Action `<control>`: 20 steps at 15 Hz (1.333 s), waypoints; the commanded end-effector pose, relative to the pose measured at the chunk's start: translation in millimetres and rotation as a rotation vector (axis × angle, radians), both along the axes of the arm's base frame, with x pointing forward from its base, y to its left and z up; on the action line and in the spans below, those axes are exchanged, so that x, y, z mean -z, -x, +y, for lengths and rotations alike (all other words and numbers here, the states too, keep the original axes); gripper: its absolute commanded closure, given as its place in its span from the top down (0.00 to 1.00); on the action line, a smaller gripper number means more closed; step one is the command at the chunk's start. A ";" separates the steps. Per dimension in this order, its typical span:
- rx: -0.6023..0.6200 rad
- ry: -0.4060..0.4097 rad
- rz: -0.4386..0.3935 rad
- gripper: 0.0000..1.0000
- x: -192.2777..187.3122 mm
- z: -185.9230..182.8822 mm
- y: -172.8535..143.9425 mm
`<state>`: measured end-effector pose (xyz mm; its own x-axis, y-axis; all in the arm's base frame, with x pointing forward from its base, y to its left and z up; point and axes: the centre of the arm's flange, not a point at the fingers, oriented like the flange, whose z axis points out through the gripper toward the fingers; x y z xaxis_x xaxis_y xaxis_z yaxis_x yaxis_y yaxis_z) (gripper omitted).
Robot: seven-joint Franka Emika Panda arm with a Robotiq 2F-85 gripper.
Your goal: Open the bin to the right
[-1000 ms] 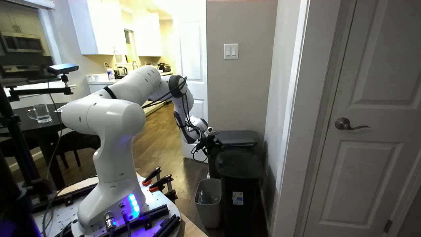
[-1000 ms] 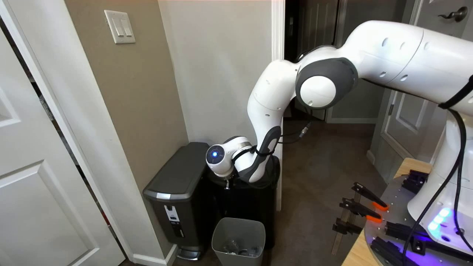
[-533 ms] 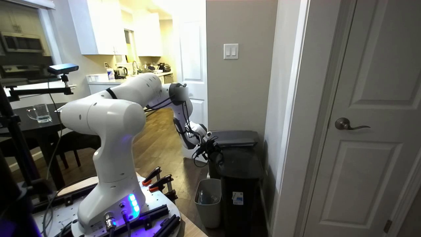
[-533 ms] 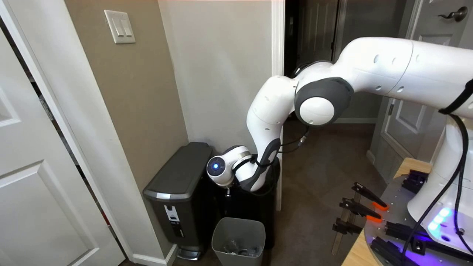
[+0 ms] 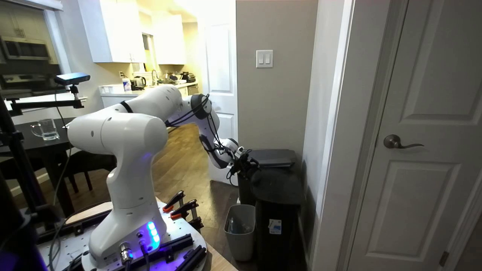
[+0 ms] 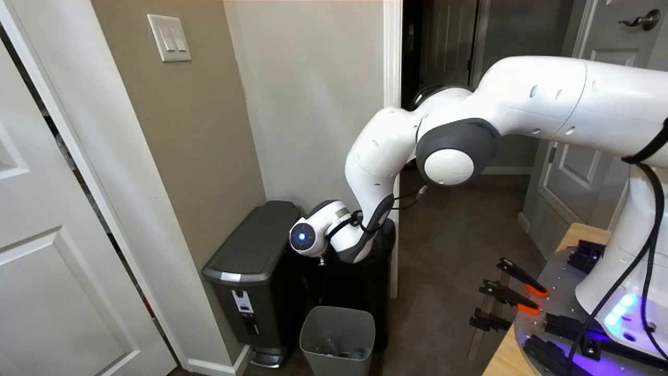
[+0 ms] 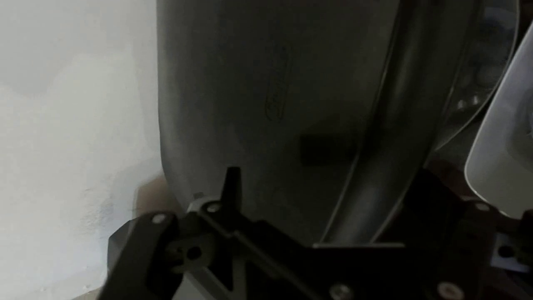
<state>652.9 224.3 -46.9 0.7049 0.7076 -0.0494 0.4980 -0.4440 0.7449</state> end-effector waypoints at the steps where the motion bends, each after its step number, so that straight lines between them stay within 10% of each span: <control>1: -0.013 0.104 -0.018 1.00 -23.5 -8.9 -1.3; 20: 0.109 0.184 -0.089 1.00 -100.8 -76.3 -29.2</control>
<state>691.7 160.4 30.5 0.7690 0.6313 -0.1003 0.3915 -0.3411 0.8546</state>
